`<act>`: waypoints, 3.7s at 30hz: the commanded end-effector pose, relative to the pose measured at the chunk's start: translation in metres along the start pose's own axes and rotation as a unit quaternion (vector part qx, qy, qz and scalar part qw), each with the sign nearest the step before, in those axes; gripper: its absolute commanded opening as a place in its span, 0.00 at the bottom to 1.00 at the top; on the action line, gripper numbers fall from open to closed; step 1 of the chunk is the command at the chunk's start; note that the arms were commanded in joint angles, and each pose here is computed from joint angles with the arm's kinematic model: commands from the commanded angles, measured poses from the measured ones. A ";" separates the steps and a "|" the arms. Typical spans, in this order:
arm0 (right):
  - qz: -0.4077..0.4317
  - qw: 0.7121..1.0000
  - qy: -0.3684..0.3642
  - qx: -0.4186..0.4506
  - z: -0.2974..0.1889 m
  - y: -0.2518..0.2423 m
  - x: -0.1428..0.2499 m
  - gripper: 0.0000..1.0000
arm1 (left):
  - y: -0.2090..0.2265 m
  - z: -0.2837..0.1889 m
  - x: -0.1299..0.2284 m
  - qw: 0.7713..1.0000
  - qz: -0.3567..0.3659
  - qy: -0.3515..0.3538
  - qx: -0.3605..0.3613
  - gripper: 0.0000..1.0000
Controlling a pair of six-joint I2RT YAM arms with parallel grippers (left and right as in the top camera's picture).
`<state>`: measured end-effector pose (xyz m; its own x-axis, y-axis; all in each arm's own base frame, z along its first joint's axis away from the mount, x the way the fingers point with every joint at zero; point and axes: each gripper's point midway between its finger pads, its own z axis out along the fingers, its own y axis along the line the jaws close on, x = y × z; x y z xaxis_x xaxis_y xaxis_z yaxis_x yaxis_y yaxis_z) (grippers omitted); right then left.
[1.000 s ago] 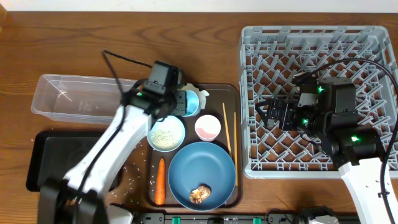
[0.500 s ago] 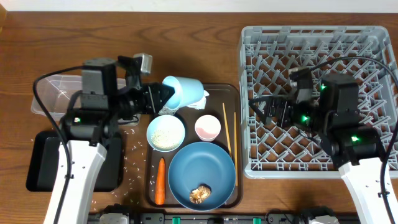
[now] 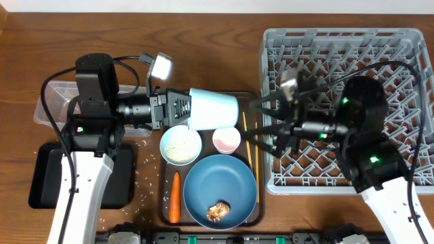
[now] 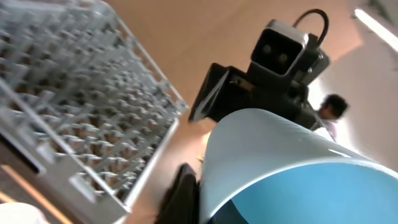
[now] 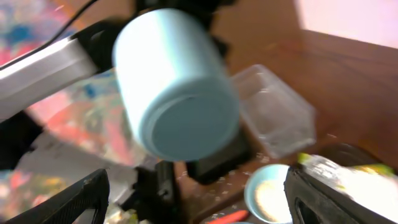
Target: Sort waste into correct bins and load items into the dishwasher rack
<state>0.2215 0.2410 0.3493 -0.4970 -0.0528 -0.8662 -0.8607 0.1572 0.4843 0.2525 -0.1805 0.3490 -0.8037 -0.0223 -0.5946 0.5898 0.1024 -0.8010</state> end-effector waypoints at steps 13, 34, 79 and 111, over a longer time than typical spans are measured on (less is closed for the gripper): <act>-0.114 0.993 -0.018 -0.011 0.017 0.021 -0.013 0.94 | -0.022 0.003 0.003 0.999 -0.001 0.023 0.044 0.06; -0.133 0.990 -0.036 -0.034 0.044 0.012 -0.024 0.86 | -0.025 0.007 0.006 0.998 0.000 0.031 0.050 0.06; 0.237 0.644 -0.071 0.724 -0.308 -0.140 0.089 0.43 | -0.017 -0.005 -0.004 0.999 0.003 0.008 0.033 0.71; 0.534 0.432 -0.119 0.718 -0.399 -0.193 0.211 0.96 | -0.017 -0.005 -0.004 0.999 0.003 0.008 0.033 0.72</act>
<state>0.2328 -0.1911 0.1163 -0.3679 0.8773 -0.3083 0.8879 0.4299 0.1638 0.2487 -0.1783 0.3540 -0.8258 -0.0120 -0.5639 0.5625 0.0554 -0.8249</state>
